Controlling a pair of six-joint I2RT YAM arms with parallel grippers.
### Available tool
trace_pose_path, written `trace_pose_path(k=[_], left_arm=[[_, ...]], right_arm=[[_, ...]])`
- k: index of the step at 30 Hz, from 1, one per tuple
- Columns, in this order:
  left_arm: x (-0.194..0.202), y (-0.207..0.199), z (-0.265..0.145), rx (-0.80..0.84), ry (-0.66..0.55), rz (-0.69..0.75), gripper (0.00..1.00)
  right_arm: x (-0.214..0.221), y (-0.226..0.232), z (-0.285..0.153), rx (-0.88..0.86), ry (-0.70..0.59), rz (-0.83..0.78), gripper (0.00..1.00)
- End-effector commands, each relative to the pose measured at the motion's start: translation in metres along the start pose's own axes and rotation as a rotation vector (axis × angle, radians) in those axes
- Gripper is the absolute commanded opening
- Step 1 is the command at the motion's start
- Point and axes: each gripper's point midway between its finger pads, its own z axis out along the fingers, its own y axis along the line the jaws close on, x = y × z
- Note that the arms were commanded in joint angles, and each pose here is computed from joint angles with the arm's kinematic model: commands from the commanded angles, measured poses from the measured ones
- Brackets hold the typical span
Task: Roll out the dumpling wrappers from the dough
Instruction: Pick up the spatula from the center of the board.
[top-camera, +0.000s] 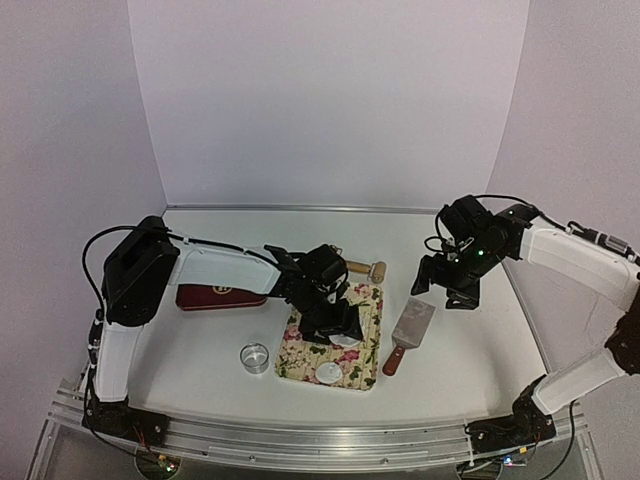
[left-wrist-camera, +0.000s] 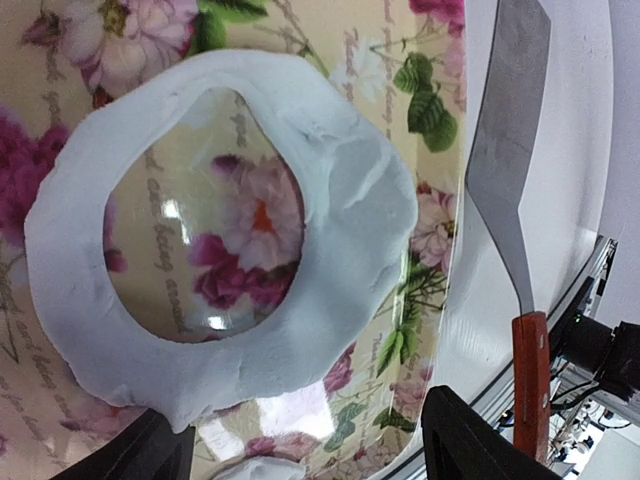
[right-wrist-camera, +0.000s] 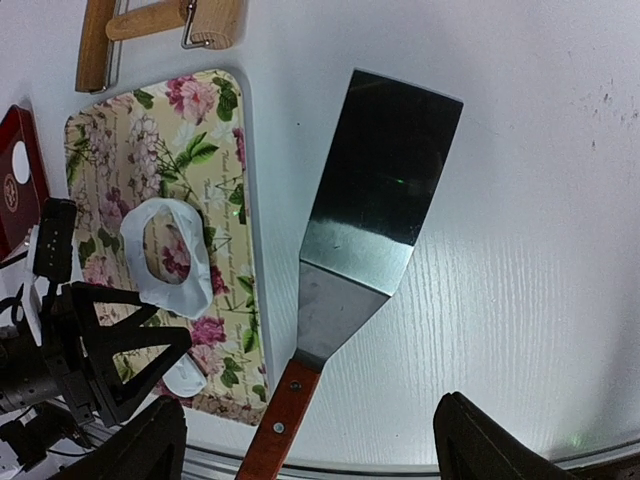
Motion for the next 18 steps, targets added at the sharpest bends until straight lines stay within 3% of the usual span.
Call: trace_pose_path(k=[1, 9, 14, 18], left_arm=[[-0.051, -0.013, -0.004, 0.050, -0.160, -0.010, 0.79], [-0.095, -0.023, -0.006, 0.070, -0.263, 0.019, 0.79], [-0.081, -0.013, -0.025, -0.004, -0.237, 0.029, 0.80], [-0.056, -0.009, -0.046, -0.051, -0.204, 0.037, 0.87]], right_arm=[[0.002, -0.007, -0.010, -0.007, -0.044, 0.045, 0.81], [0.006, -0.010, -0.016, -0.021, -0.056, 0.056, 0.81], [0.006, -0.008, -0.016, -0.023, -0.052, 0.036, 0.81], [0.006, -0.007, -0.016, -0.029, -0.048, 0.018, 0.81]])
